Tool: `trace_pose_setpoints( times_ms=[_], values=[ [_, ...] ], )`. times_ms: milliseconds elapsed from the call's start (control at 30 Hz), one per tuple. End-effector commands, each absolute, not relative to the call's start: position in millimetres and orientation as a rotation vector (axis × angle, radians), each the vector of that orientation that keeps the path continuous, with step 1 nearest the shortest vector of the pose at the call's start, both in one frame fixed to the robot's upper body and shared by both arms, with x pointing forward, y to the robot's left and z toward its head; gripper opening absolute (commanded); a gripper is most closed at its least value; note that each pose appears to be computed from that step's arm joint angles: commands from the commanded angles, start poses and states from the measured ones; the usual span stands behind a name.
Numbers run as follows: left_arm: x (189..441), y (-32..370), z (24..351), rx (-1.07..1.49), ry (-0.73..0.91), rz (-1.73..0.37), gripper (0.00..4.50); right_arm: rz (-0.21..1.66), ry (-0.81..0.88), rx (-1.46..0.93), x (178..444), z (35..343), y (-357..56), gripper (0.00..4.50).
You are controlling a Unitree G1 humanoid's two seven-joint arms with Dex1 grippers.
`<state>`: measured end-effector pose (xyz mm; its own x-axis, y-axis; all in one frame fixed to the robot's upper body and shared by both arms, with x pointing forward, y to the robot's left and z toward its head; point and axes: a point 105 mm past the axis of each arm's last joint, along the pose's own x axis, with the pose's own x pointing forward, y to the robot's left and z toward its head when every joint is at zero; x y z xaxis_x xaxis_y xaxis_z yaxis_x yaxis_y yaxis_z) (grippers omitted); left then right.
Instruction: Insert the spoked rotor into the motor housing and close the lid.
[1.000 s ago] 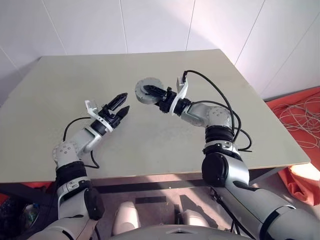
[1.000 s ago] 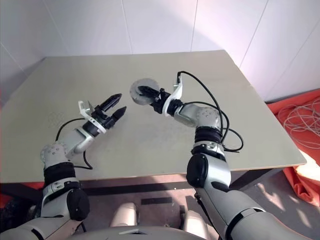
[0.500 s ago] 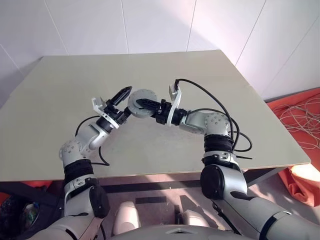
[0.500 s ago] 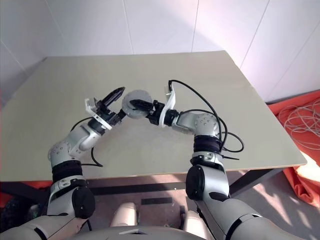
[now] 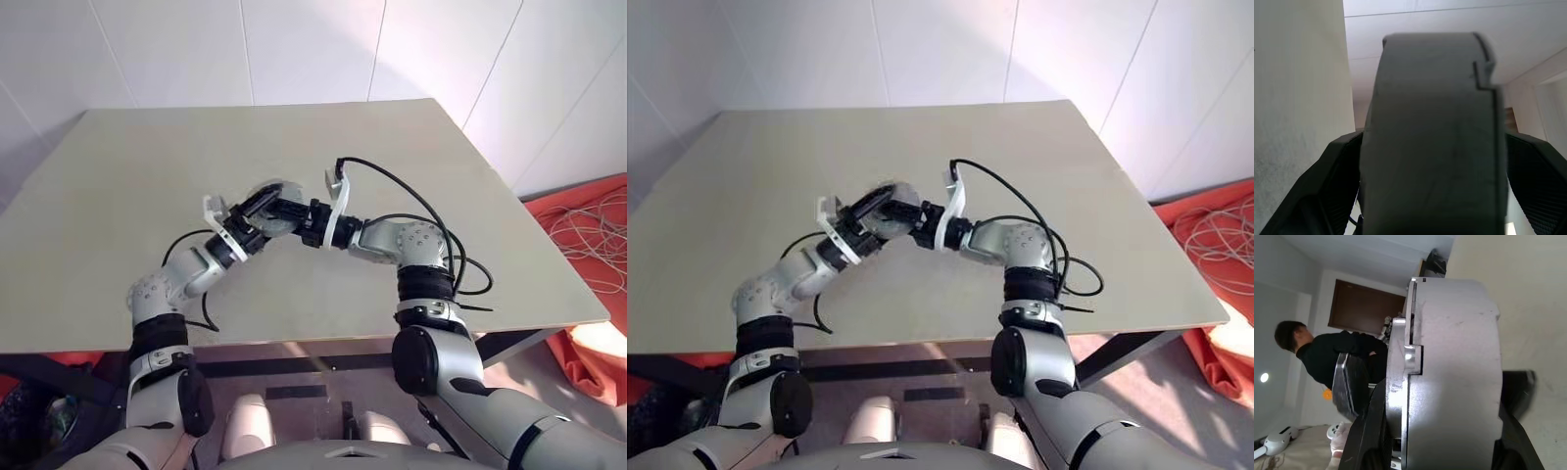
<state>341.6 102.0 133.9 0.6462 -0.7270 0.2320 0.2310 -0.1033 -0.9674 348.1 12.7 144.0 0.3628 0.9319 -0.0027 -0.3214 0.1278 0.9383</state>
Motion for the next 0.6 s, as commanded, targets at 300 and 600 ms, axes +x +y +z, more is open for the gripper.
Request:
trace_pose_setpoints(
  times_ms=[300,600],
  values=[
    [352,126,145,-1.537,0.299,-0.819,4.45,1.105,0.609,1.048,352,172,11,2.03],
    [352,123,138,-1.516,0.333,-0.804,4.45,1.113,0.602,1.043,352,174,12,2.03]
  ],
)
